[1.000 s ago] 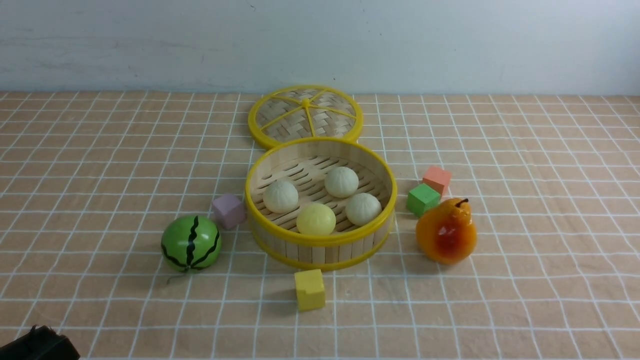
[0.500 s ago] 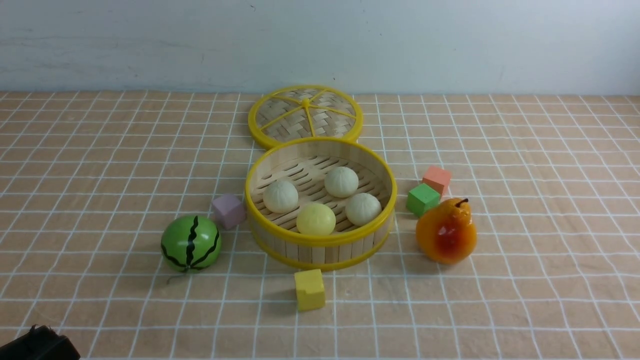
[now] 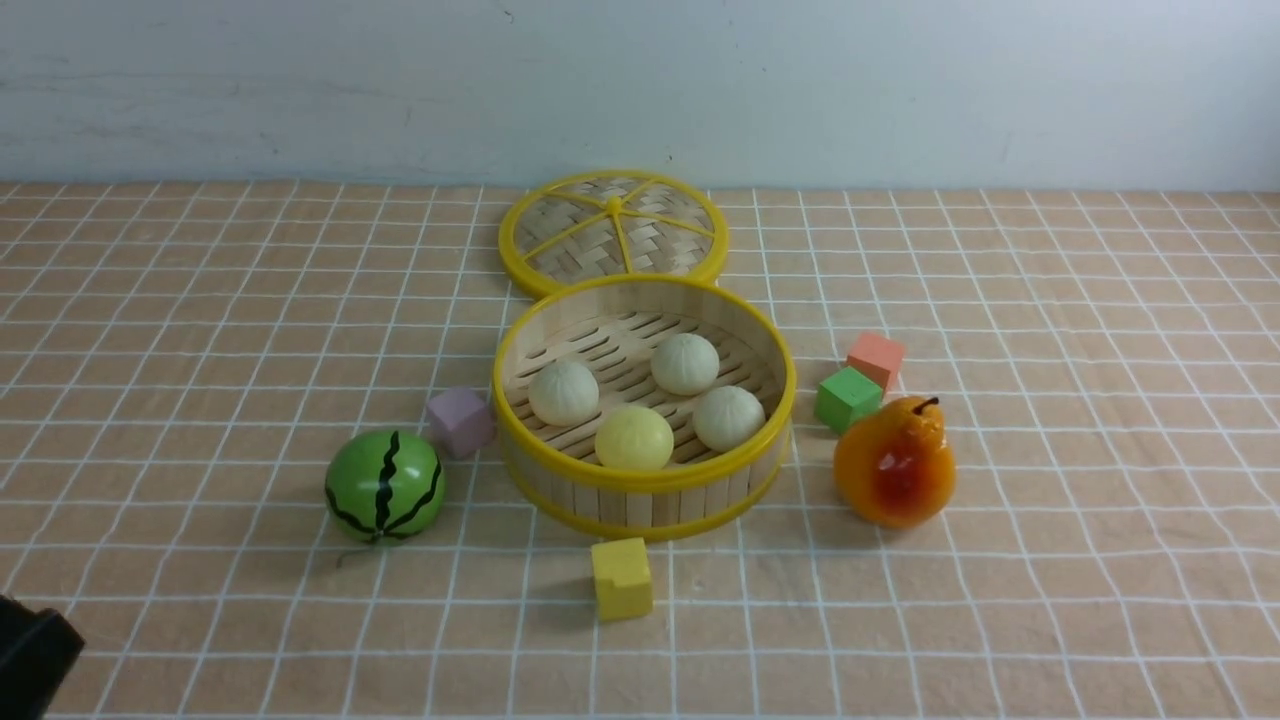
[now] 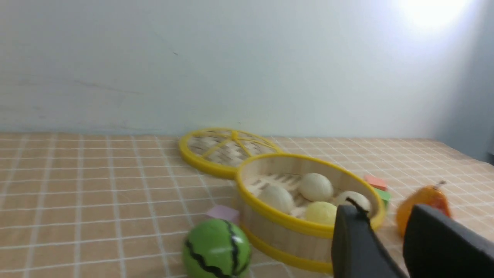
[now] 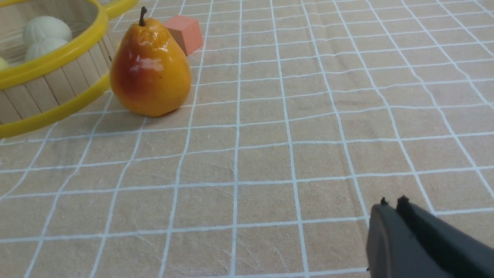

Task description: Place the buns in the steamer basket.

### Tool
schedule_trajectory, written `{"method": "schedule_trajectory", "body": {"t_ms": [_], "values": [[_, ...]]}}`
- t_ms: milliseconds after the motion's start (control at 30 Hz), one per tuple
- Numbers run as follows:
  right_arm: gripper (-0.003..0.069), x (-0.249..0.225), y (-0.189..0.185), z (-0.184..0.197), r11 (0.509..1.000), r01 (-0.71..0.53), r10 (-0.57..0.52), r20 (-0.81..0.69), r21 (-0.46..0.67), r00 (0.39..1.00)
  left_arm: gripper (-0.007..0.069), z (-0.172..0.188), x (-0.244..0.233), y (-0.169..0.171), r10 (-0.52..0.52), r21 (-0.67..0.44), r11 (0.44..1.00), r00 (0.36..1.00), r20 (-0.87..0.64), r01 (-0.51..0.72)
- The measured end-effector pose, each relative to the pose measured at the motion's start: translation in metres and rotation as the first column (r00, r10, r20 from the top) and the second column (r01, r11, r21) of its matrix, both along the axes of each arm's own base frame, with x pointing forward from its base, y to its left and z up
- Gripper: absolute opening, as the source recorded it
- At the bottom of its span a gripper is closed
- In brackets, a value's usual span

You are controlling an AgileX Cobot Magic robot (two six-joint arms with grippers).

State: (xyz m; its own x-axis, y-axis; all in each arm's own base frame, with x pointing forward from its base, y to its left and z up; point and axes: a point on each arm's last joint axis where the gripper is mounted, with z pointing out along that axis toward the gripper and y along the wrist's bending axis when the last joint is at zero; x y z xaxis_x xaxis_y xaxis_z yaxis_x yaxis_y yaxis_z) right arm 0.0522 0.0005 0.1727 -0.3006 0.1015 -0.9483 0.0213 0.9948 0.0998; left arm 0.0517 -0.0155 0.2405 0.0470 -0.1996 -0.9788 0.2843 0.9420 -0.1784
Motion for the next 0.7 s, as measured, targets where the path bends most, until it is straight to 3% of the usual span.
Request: {"method": "schedule_trajectory", "body": {"t_ms": [167, 233, 300, 333, 433, 700], "values": [[0.0033, 0.000, 0.000, 0.000, 1.000, 0.000, 0.000, 0.000, 0.001, 1.000, 0.0080, -0.018, 0.001, 0.010, 0.182, -0.058, 0.981, 0.982, -0.054, -0.185], [0.0036, 0.000, 0.000, 0.000, 1.000, 0.000, 0.000, 0.000, 0.001, 1.000, -0.0014, -0.040, 0.004, 0.013, 0.227, -0.054, 0.970, 0.963, -0.143, -0.237], [0.0037, 0.000, 0.000, 0.000, 1.000, 0.000, 0.000, 0.000, 0.001, 1.000, -0.0013, -0.047, 0.005, 0.013, 0.232, -0.049, 0.968, 0.955, -0.186, -0.245], [0.0038, 0.000, 0.000, 0.000, 1.000, 0.000, 0.000, 0.000, 0.001, 1.000, -0.0013, -0.057, 0.004, 0.014, 0.233, -0.048, 0.965, 0.929, -0.288, -0.257], [0.0038, 0.000, 0.000, 0.000, 1.000, 0.000, 0.000, -0.001, 0.001, 1.000, -0.0013, -0.070, 0.001, 0.014, 0.234, -0.046, 0.960, 0.882, -0.410, -0.277], [0.0039, 0.000, 0.000, 0.000, 1.000, 0.000, 0.000, -0.001, 0.001, 1.000, -0.0013, -0.071, 0.001, 0.015, 0.235, -0.059, 0.956, 0.872, -0.430, -0.287]]}}
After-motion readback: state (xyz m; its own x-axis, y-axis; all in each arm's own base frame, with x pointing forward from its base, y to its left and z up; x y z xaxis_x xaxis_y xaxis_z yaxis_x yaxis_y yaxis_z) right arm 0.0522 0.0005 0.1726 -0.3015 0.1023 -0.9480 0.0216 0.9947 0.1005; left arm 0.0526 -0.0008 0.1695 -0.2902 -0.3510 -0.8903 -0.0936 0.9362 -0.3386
